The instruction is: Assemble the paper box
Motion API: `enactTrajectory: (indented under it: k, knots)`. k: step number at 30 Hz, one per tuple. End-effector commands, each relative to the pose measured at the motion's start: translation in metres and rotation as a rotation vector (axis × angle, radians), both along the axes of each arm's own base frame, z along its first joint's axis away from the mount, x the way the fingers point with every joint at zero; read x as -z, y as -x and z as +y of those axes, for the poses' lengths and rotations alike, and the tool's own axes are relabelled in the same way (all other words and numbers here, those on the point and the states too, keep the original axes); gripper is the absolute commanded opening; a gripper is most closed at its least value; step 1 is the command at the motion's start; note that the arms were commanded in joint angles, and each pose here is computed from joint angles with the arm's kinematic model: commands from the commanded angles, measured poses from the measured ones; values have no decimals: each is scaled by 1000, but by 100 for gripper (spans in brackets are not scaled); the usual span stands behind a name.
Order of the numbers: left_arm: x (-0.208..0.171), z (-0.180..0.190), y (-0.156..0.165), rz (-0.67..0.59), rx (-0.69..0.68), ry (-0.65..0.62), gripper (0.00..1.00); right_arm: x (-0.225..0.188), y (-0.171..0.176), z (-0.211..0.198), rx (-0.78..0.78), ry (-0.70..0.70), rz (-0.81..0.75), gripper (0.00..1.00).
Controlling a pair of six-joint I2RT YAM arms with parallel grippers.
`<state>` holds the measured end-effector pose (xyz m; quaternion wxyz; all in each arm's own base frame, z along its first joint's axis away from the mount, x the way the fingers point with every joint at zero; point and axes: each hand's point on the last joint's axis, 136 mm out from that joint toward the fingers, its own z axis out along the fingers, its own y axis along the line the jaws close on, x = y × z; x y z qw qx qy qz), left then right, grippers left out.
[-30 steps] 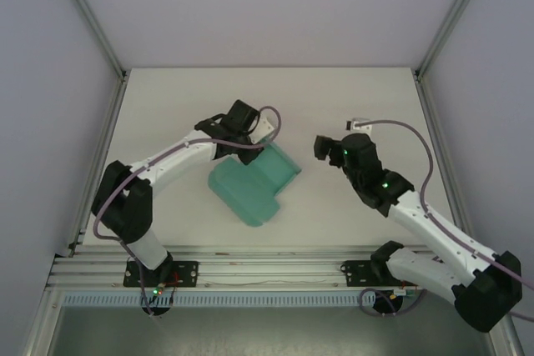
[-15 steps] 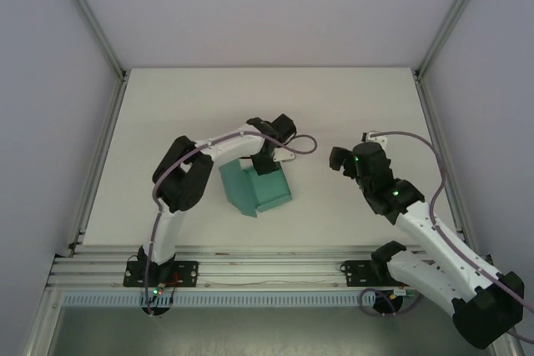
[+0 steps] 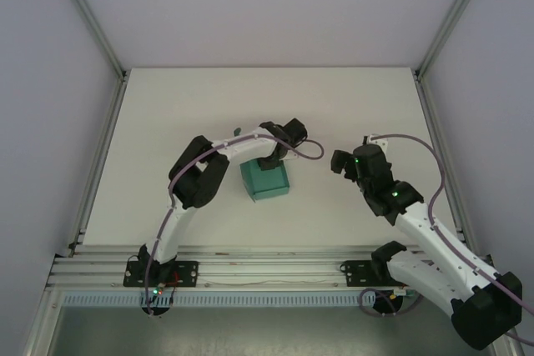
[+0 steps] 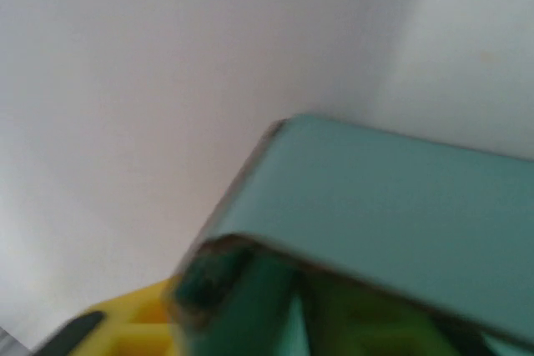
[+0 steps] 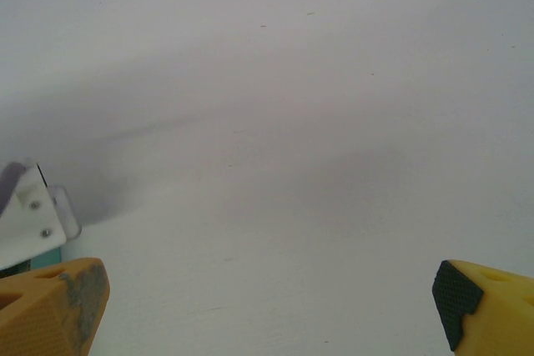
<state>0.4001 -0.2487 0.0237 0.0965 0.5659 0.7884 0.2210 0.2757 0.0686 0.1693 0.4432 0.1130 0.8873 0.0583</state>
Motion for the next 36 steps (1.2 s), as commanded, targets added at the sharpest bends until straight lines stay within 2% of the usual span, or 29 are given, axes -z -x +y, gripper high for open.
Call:
enactTrajectory:
  k: [1,10,16,18,19,24,28,31,32,34,36]
  knots:
    - [16,-4,0,32,9,17,39,2,4,-3,5,-8,2,100]
    - [-29,-8,7,26,35,79,67,-1,8,1,-36,-13,-10,100]
    - [-62,-21,8,21,63,189,76,-4,7,5,-59,-22,-31,100]
    - [-74,-26,9,25,70,220,90,-4,6,5,-59,-17,-32,100]
    - [-80,-27,9,22,73,234,100,-5,6,5,-63,-16,-36,100]
    - [-128,-34,-6,-110,43,363,100,-10,2,7,-81,-7,-55,100]
    - [-200,-33,-33,-298,-97,650,100,-12,-4,16,-115,-6,-45,100]
    - [-250,-4,-50,-430,-309,850,100,-12,-12,24,-159,16,-45,100]
    - [-261,13,-54,-474,-416,905,100,-13,-17,28,-186,29,-56,100]
    - [-268,43,-54,-490,-582,1012,100,-13,-24,44,-284,50,-71,100]
    - [-263,74,-48,-468,-742,1121,100,-13,-29,71,-452,60,-77,100]
